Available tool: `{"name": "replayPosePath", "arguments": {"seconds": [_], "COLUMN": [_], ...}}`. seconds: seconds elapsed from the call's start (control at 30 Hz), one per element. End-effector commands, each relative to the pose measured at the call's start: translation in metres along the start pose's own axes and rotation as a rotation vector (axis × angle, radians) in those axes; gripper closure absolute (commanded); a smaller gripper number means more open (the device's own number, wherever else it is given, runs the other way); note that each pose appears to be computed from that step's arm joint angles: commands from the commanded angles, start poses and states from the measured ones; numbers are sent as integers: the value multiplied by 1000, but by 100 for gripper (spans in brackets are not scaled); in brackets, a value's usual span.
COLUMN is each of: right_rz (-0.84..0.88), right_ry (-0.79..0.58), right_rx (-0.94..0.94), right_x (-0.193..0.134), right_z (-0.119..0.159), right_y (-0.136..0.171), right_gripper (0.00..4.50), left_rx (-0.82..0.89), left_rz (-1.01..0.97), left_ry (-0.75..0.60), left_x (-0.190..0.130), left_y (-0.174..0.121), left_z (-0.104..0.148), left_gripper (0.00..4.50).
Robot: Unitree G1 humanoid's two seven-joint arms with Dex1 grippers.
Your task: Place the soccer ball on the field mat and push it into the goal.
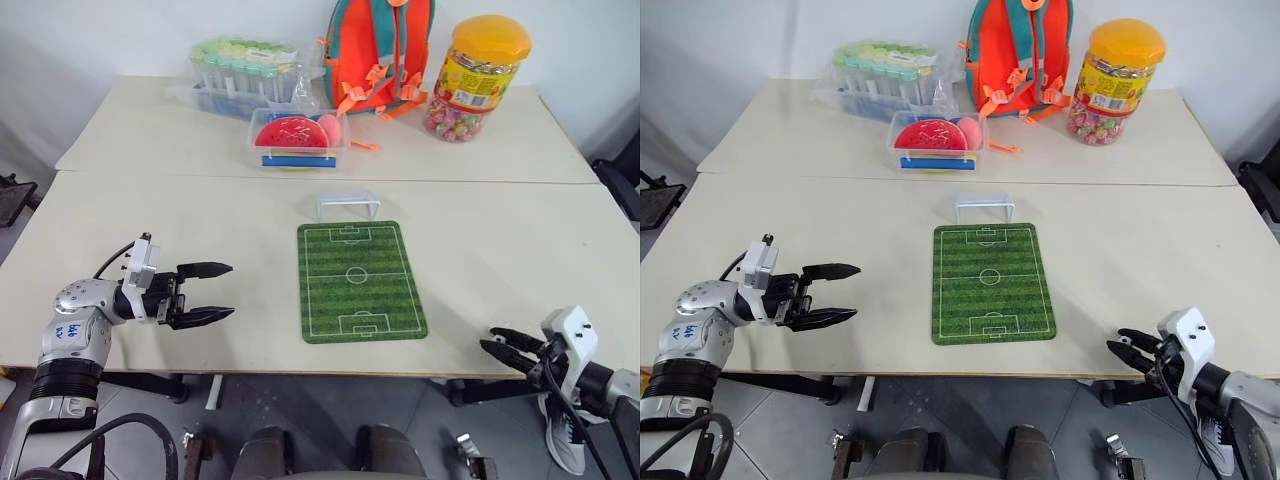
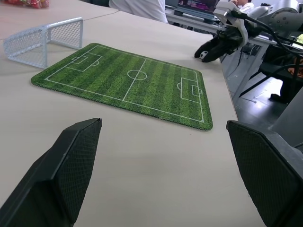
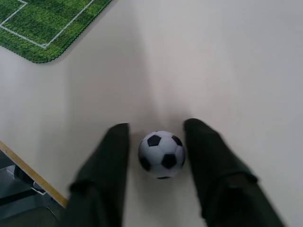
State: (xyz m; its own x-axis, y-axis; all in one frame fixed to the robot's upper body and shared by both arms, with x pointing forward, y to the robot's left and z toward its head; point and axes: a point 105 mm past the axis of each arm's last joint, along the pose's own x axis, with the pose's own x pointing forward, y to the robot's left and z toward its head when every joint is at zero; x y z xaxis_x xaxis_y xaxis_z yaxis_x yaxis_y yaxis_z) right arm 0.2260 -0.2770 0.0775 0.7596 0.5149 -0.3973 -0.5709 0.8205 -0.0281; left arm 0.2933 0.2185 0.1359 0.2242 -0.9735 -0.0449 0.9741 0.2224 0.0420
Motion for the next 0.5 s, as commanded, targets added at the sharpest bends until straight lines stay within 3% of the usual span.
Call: {"name": "replayPosePath", "arguments": {"seconds": [0.03, 0.3, 0.5], "right_rz": [18, 257, 482], "right_ry": [-36, -150, -152], "right_rx": [-56, -313, -462], "right_x": [-4, 26, 71], "right_z": [15, 105, 127], "right_y": [6, 58, 100], "right_gripper": [365, 365, 365], "left_rx": [36, 54, 83], "left_rz": [-101, -132, -157], "left_ry": [-12, -15, -2], "left_x": [-3, 10, 18], "left_y": [-8, -5, -5], "left_z": [6, -3, -11], "left_gripper": [0, 0, 0]}}
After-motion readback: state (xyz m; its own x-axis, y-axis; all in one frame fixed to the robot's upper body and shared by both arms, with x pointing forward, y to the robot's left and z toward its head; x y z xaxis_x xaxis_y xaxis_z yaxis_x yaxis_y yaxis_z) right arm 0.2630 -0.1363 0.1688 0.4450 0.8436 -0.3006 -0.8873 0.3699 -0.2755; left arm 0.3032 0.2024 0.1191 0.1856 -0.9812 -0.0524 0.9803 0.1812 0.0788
